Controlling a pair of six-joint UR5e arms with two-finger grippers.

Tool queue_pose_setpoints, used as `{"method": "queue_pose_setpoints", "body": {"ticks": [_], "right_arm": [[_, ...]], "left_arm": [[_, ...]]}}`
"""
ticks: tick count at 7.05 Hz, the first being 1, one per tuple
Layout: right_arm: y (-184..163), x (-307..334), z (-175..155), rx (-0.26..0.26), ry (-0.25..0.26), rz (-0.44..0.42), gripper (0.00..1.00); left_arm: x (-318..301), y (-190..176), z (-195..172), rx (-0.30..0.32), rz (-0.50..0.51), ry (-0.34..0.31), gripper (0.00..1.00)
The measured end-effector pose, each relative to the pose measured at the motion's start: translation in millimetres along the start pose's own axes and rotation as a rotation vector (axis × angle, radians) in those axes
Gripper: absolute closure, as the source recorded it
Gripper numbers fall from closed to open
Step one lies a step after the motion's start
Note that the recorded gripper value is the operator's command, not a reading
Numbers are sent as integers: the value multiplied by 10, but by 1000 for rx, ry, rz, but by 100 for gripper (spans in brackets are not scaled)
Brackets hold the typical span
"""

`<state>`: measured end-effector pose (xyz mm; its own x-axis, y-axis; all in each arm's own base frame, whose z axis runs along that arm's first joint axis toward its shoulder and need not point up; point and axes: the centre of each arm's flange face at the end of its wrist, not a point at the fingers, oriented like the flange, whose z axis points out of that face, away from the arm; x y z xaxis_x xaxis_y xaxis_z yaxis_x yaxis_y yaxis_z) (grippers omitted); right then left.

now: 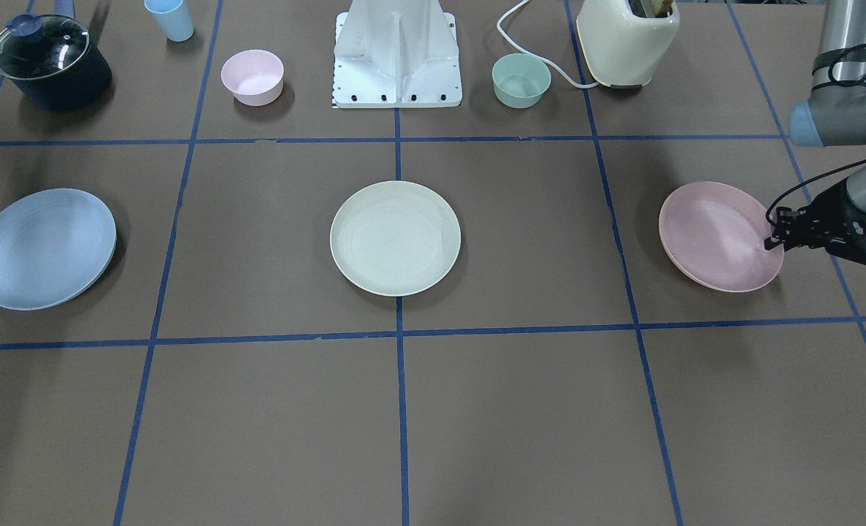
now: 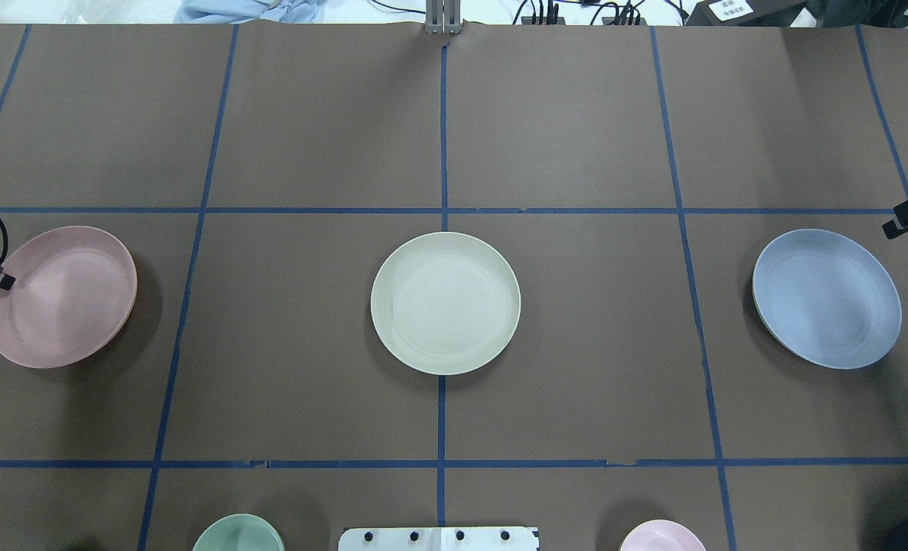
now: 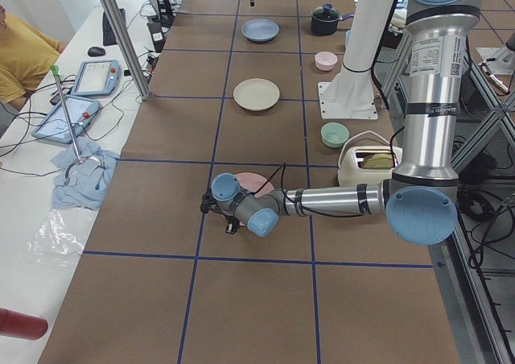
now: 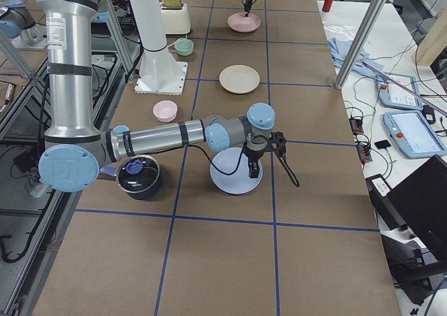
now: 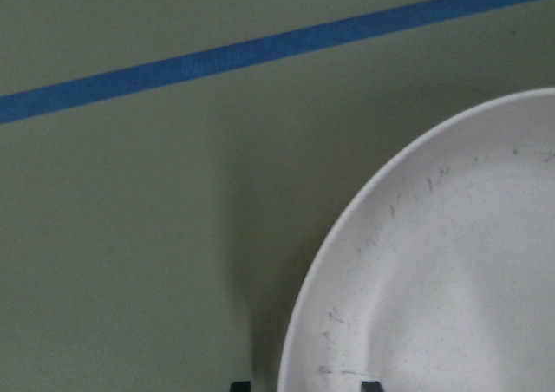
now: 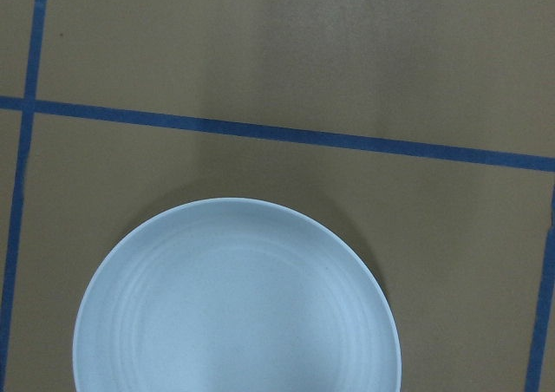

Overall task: Stack three plates with pink and blue
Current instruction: 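Lower the left gripper to the pink plate's rim and grasp it, then carry the pink plate with the left gripper onto the cream plate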

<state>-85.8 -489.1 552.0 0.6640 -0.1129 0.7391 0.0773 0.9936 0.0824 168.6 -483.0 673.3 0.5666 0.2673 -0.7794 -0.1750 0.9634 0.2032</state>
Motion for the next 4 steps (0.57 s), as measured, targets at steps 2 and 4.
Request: {"method": "queue_pose_setpoints", "body": {"ticks": [2,4], "right_arm": [[1,-24,-22,4,-2,-4,0],[2,-49,-44,7,-5,-9,0]], "left_arm": [[283,-92,-155,6,34,69,100],[823,-353,-456,27,36,179,100]]}}
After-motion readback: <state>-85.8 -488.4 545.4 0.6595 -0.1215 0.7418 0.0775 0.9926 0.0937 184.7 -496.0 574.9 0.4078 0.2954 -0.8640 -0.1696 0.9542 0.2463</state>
